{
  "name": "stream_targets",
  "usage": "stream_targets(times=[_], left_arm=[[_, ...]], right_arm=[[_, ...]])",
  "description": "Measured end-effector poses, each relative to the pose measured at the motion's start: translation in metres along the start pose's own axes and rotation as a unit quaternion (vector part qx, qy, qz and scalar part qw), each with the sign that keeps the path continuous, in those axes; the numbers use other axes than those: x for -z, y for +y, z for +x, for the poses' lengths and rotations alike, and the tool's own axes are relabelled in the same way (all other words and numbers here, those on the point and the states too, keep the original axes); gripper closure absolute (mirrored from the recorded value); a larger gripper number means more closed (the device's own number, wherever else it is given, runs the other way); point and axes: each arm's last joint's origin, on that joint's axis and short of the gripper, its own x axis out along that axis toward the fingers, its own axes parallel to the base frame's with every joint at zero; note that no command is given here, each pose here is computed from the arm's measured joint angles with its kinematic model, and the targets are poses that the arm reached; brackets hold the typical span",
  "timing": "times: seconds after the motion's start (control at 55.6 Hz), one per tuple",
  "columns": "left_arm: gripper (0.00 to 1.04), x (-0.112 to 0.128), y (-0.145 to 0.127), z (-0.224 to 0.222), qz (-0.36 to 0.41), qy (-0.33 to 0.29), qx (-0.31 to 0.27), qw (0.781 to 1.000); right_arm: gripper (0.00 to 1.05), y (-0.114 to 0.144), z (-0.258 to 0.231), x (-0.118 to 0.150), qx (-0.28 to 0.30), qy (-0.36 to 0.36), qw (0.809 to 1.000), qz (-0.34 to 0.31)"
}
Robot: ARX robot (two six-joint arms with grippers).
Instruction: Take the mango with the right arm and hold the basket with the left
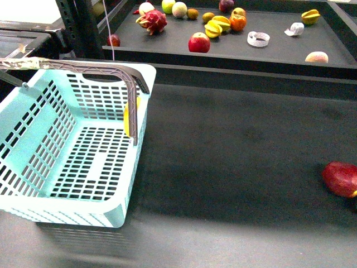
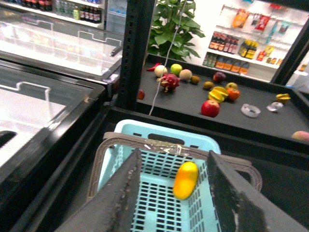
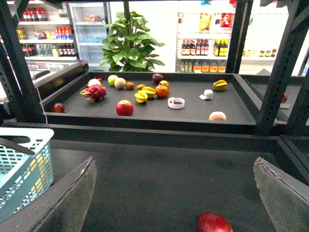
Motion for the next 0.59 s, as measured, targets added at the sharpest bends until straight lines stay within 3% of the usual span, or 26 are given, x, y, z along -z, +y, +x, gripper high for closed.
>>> stream_targets(times=[0.18,0.324,0.594], left_arm=[[1.04,0.009,-0.016,-0.016,0.036,0.005,0.004,0.999],[1.03,0.018,-0.022,-0.025,0.042,0.002,0.006,0.999],[1.03,0.014,-0.038,-0.038,0.046,-0.009,0.011,0.999]], right_arm=[[0.08,0.000,0.000,0.000,0.000,0.000,1.000,0.000],[0.08,0.000,0.000,0.000,0.000,0.000,1.000,0.000],[0.08,0.000,0.000,0.000,0.000,0.000,1.000,0.000]])
